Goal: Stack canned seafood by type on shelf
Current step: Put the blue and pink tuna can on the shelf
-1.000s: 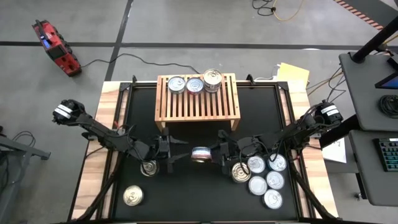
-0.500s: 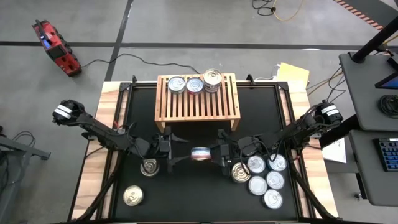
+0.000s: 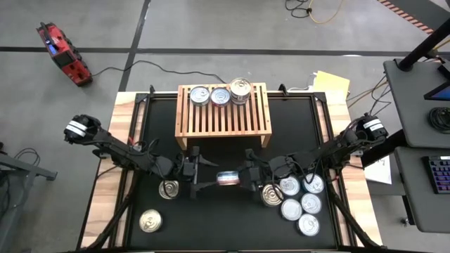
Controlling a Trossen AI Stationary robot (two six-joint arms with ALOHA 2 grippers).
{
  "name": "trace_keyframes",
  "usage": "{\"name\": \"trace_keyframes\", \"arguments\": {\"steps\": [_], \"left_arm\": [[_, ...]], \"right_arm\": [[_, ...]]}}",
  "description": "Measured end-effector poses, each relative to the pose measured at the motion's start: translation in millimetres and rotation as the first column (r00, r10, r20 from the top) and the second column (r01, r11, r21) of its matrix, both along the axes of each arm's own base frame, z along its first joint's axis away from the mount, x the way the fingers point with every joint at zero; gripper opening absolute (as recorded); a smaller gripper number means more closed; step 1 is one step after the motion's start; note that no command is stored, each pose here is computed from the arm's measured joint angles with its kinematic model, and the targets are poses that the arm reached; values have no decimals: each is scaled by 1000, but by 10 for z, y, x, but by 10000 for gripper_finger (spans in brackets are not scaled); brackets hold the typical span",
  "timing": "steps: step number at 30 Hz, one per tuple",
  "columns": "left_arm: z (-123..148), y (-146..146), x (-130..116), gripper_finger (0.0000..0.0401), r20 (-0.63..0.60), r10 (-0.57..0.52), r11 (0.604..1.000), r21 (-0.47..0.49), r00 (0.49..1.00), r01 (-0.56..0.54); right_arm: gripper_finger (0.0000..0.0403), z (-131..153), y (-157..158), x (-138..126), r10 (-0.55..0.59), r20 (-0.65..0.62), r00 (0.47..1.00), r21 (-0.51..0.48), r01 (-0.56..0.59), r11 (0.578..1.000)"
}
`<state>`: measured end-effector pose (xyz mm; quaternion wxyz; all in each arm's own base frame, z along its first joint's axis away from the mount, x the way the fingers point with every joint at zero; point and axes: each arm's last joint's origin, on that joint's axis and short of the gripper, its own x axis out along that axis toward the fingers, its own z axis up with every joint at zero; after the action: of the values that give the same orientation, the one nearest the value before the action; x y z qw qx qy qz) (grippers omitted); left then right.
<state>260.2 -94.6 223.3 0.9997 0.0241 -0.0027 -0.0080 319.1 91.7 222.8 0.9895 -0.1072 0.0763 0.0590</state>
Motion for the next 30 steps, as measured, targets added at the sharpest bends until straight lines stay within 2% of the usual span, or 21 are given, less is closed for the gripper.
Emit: {"name": "trace_keyframes", "arguments": {"steps": [8, 19, 26, 30], "left_arm": [[35, 35, -59, 271, -48, 9, 1000, 13, 999, -8], [137, 71, -137, 272, -45, 27, 1000, 12, 999, -26], [3, 30, -79, 272, -103, -32, 999, 4, 994, 33], [-3, 25, -60, 272, -94, -18, 1000, 2, 995, 18]], "right_arm": [[185, -14, -15, 2, -20, -20, 1000, -19, 19, 1000], [185, -28, -22, 1, -29, -36, 999, -26, 28, 999], [185, 14, -21, 9, -21, 10, 1000, -48, 22, 999], [185, 25, -32, 17, -18, 15, 1000, -51, 19, 999]]}}
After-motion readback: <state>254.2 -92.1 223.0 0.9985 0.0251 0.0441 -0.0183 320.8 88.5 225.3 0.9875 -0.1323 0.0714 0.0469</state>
